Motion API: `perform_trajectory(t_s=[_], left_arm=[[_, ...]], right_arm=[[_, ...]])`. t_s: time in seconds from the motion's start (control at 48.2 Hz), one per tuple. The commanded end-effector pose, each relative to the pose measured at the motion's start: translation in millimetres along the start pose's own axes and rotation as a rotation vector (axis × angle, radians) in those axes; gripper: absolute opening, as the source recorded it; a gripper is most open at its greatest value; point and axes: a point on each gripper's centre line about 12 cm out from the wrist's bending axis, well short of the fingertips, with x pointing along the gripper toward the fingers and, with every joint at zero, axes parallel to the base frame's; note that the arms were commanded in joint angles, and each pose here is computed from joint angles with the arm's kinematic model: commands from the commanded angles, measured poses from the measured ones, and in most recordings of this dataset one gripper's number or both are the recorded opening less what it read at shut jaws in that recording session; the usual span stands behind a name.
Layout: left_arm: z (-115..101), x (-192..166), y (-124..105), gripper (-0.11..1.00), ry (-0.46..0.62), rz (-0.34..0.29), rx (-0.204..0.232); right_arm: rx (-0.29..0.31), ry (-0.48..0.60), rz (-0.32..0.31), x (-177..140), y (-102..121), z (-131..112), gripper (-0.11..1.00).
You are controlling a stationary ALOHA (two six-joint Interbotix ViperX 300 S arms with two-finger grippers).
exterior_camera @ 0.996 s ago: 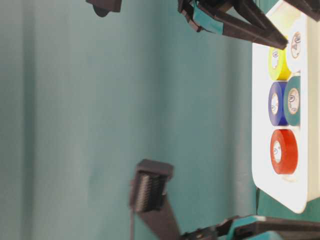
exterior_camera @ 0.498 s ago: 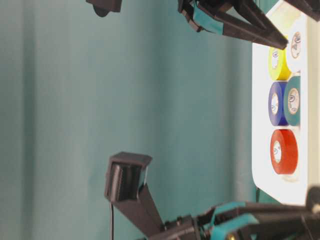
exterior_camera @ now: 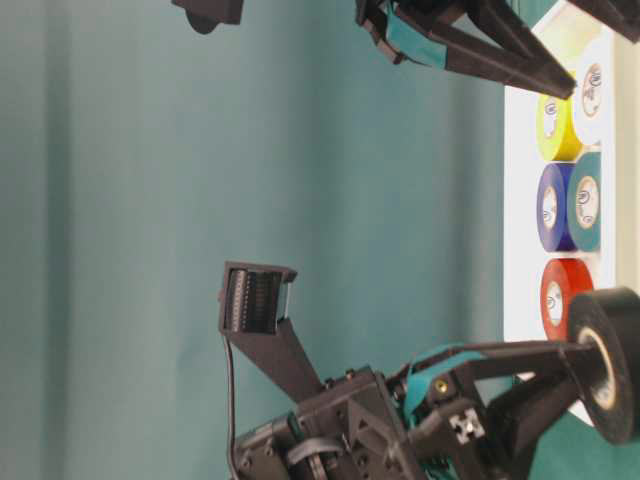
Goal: Put the tape alternately from left to right into the white case.
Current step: 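Lift the black tape and carry it into the tray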
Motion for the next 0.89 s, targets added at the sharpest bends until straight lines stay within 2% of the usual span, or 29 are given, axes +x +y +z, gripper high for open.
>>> perform_trajectory(t_s=[0.0,0.436,0.871], left_arm=[[15.2,-8.3,8.5,-0.04,-0.051,0.013,0.005],[16.8,-6.0,76.6,-0.04,-0.104,0.113,-0.088],[11.2,-7.4,114.5,-0.04,-0.138,0.173,-0.156]], right_arm=[[0.0,-0.034,0.001,-1.9,-0.6,10.9,0.72],[-0.001,-0.032,0.002,-1.6,-0.1,10.7,0.72],[-0.001,-0.032,0.002,-1.6,-0.1,10.7,0.72]])
